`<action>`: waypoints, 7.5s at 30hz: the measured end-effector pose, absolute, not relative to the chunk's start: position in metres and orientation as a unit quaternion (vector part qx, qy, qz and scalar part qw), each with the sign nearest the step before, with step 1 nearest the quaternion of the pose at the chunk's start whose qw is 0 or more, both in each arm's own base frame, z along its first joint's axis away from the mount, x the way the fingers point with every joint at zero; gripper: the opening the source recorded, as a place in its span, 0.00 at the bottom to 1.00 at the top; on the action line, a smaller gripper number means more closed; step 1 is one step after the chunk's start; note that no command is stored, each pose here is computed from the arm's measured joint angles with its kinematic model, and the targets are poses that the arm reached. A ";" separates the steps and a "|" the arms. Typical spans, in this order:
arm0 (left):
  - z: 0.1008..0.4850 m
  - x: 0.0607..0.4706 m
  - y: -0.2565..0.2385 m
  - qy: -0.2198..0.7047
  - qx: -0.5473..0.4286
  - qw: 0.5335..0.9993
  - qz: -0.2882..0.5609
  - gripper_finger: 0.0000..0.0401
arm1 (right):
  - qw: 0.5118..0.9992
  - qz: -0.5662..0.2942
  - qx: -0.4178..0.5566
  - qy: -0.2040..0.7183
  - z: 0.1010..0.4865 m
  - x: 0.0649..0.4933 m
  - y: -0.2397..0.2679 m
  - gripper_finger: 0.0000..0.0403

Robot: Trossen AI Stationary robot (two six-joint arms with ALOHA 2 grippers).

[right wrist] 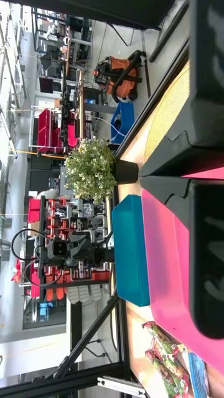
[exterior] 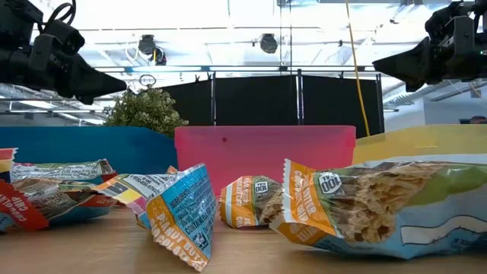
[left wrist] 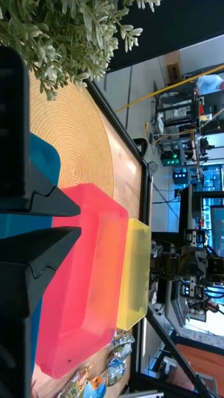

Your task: Pick and place Granola Bars by type

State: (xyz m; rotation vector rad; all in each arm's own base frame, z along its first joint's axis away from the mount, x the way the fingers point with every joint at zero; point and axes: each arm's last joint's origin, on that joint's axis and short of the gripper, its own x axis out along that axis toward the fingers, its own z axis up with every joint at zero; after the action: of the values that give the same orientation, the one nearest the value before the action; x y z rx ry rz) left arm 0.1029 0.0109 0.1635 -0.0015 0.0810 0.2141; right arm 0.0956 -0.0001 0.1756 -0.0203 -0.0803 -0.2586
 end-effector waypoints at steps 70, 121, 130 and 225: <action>0.164 0.103 0.011 0.040 -0.001 0.993 0.107 0.12 | 0.991 -0.129 -0.010 -0.040 0.175 0.096 0.000 0.00; 0.167 0.103 0.011 0.023 -0.001 0.994 0.107 0.12 | 0.991 -0.129 -0.009 -0.040 0.175 0.096 0.000 0.00; 0.189 0.105 0.006 -0.031 0.007 0.997 0.072 0.12 | 0.989 -0.130 -0.010 -0.065 0.180 0.095 0.000 0.00; 0.144 0.390 -0.173 0.479 0.432 0.631 -0.431 0.49 | 0.990 -0.131 -0.011 -0.052 0.178 0.096 0.000 0.00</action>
State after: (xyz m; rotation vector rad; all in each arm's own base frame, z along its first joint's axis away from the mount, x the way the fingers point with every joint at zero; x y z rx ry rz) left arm 0.3902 -0.1733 0.1443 0.9885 1.0955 -0.9868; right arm 0.0962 -0.0002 0.1782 -0.0218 -0.1040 -0.2625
